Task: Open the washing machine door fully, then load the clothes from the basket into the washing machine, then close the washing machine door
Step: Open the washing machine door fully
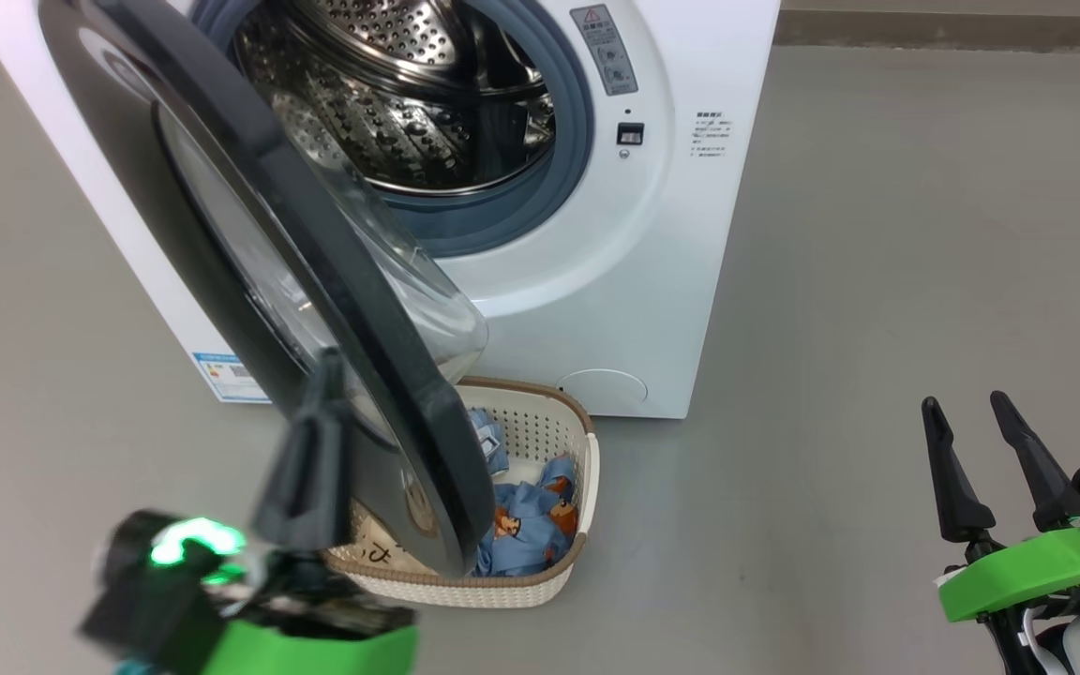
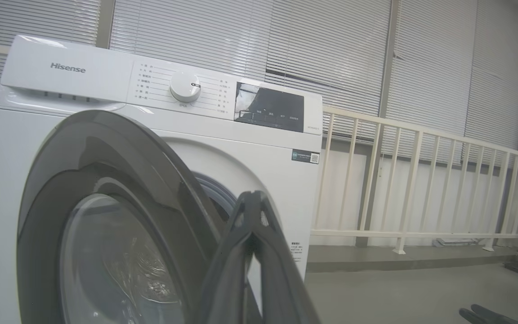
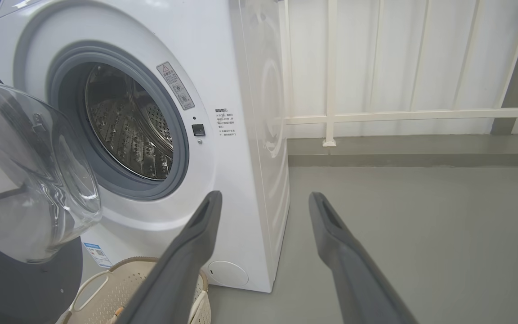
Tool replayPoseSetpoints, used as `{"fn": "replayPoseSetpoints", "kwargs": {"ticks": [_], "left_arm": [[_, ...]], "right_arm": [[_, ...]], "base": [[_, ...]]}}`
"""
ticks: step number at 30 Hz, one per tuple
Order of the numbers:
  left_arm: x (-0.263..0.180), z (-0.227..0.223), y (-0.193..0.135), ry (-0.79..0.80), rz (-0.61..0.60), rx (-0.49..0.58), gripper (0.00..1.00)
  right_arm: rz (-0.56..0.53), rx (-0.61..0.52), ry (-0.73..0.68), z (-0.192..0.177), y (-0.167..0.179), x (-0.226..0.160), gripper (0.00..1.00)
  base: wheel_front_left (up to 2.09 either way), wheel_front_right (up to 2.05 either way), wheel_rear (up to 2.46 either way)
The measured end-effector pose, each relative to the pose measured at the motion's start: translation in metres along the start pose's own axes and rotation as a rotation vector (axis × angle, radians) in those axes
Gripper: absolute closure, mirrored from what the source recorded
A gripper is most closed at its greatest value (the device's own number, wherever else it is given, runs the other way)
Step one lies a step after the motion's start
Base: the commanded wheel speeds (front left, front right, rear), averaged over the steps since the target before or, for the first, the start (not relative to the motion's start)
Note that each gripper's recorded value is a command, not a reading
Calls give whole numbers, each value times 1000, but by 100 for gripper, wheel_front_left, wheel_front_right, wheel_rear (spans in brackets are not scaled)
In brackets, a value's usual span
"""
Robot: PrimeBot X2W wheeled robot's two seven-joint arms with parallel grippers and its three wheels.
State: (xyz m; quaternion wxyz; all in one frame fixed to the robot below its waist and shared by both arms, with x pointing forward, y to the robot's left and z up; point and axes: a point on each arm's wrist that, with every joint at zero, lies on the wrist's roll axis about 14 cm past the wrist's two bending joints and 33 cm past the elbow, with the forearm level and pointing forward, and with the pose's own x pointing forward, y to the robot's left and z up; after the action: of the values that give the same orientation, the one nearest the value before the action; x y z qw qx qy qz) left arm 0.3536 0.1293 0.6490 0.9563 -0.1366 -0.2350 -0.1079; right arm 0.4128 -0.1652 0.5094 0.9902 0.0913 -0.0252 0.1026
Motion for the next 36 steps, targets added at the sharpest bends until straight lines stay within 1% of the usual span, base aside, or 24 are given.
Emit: {"fn": "replayPoseSetpoints", "kwargs": {"ticks": [4, 7, 8, 14, 22, 28, 36], "left_arm": [[8, -11, -31, 41, -89, -58, 100], [10, -30, -48, 99, -133, -112, 100], [10, -38, -53, 124, -142, -140, 100], [7, -81, -66, 246, -161, -197, 100], [3, -112, -56, 328, -111, -216, 100], [-8, -132, -45, 395, -56, -227, 100], [-16, -147, -33, 448, -13, -222, 100]], "right_arm": [[1, 4, 7, -3, 0, 2, 0], [-3, 4, 12, -5, -1, 2, 0], [-5, 2, 13, -6, -2, 2, 0], [-9, 2, 22, -9, -4, 2, 0], [-15, 1, 25, -11, -7, 3, 0], [-10, -3, 20, -9, -5, 3, 0], [-2, -6, 12, -6, -2, 4, 0]], "base": [[0, 0, 0], [0, 0, 0], [0, 0, 0], [0, 0, 0], [0, 0, 0], [0, 0, 0], [0, 0, 0]]}}
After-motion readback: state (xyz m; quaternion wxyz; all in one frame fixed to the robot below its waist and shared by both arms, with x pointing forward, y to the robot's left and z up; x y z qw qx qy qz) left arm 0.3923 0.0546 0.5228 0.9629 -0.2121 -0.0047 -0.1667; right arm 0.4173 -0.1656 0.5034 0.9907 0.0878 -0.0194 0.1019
